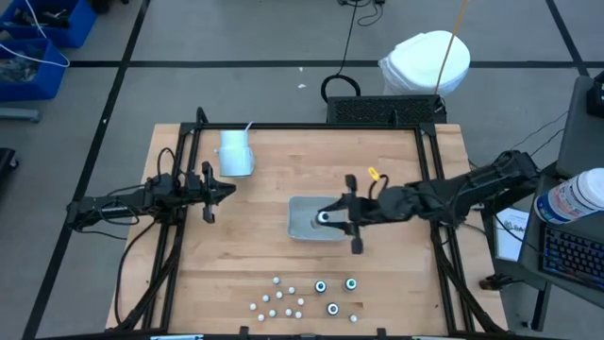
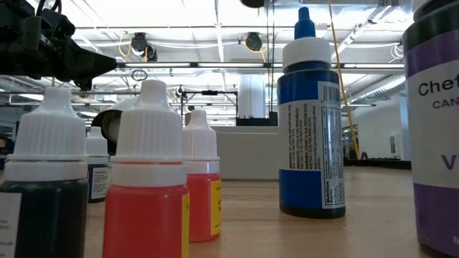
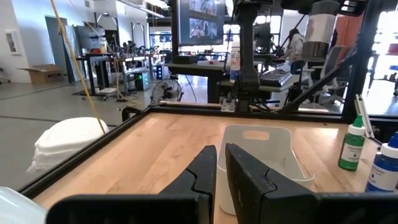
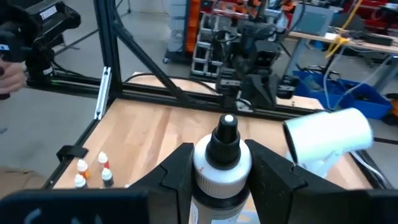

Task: Pick & Place food coloring
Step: Put the large black food coloring bottle into the white container

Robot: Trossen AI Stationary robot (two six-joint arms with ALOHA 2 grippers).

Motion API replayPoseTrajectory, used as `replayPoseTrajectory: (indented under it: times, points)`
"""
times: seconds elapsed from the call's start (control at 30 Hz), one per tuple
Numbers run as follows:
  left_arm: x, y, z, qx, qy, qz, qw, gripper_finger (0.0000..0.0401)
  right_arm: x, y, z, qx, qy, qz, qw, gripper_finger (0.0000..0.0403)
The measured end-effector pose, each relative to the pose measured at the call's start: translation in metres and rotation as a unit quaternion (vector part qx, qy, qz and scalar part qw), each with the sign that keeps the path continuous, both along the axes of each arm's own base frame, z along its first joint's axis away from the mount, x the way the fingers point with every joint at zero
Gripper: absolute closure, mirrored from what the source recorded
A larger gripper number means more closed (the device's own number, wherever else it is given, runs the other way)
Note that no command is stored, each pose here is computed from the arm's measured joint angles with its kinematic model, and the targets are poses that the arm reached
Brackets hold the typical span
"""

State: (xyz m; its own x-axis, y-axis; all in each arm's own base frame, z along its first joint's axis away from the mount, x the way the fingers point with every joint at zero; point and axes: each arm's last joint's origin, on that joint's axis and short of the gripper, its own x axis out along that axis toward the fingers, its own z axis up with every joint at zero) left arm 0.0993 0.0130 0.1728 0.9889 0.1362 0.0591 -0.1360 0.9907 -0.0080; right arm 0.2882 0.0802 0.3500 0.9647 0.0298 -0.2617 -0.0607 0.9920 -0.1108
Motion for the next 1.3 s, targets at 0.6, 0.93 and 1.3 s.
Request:
replayPoseTrajectory:
  times: [0.6, 0.93, 1.3]
  points:
    - [0.000, 0.000, 0.001, 0.003, -0.003, 0.000, 1.000, 0.0359, 0.076, -0.052, -0.056, 0.014, 0.041, -0.056, 0.997, 0.0287]
    - [0.000, 0.000, 0.001, 0.002, -0.003, 0.000, 1.000, 0.0359, 0.095, -0.050, -0.095, 0.002, 0.081, -0.055, 0.995, 0.0288]
    - [0.000, 0.000, 0.001, 0.000, -0.003, -0.004, 1.000, 0.0359, 0.074, -0.060, -0.130, 0.005, 0.036, -0.087, 0.996, 0.0290]
